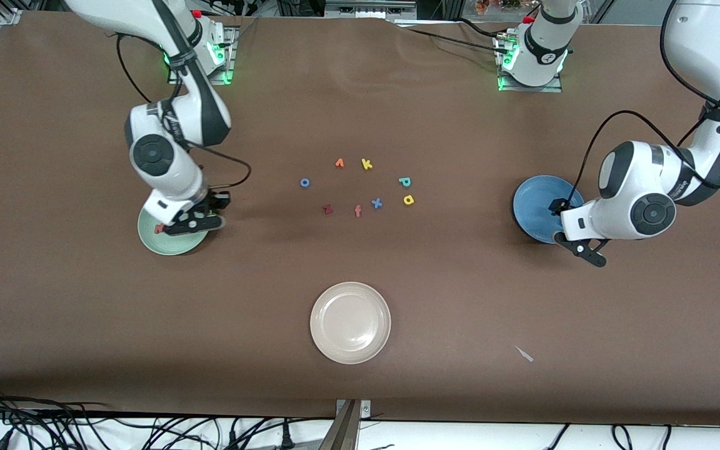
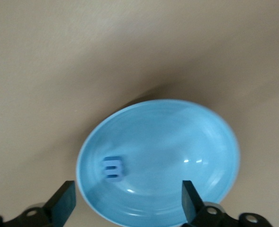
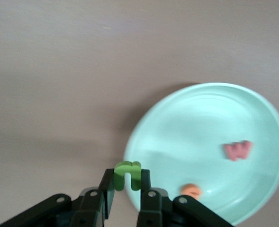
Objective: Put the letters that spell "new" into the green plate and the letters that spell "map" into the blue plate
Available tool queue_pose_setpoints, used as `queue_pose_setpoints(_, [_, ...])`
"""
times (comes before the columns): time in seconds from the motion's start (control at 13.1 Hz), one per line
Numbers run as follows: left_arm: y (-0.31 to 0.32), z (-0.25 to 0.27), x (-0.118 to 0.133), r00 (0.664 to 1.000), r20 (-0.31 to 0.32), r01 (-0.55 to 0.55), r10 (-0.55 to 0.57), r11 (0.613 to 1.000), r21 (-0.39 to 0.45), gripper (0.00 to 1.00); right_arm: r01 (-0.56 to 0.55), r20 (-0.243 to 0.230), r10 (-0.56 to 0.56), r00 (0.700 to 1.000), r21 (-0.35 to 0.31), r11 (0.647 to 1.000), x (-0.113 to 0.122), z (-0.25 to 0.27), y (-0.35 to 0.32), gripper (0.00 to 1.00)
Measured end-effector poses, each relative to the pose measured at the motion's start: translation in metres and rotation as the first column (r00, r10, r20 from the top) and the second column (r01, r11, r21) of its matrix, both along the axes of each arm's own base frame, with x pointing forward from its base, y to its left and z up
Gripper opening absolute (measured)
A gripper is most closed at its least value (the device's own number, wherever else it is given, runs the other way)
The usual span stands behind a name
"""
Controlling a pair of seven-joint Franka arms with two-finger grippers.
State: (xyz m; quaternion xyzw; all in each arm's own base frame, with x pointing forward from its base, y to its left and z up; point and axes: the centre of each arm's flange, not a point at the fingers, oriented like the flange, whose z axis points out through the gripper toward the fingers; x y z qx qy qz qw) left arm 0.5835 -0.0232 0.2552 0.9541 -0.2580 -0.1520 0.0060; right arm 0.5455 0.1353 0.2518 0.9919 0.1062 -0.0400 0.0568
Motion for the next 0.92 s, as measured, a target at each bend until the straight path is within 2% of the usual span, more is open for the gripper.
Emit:
queue_pose_setpoints(0.23, [-0.05, 0.031, -0.009, 0.994, -0.013, -0.109, 0.109, 0.994, -0.014, 1.0, -0.001, 0.006, 0.001, 1.0, -0.011, 1.0, 0.001, -0.017, -0.027, 0.26])
queue_pose_setpoints(0.53, [-0.132, 0.049, -0.028, 0.95, 0.001, -0.313, 0.313, 0.949, 0.031, 1.0, -0.009, 0.031, 0.01, 0.999, -0.019, 1.0, -0.004, -0.051, -0.033, 0.26])
queue_pose_setpoints(0.69, [-0.166, 0.054, -0.039, 0.918, -0.005, -0.396, 0.396, 0.917, 0.038, 1.0, -0.011, 0.041, 0.012, 0.999, -0.017, 1.0, -0.003, -0.051, -0.034, 0.41])
queue_pose_setpoints(0.84, [-0.19, 0.058, -0.049, 0.886, -0.029, -0.462, 0.463, 0.886, 0.035, 1.0, -0.015, 0.06, 0.016, 0.998, -0.01, 1.0, 0.004, -0.038, -0.033, 0.6])
queue_pose_setpoints(0.92, [-0.2, 0.058, -0.053, 0.872, -0.034, -0.487, 0.489, 0.872, 0.04, 1.0, -0.013, 0.055, 0.013, 0.998, -0.008, 1.0, 0.009, -0.027, -0.031, 0.72])
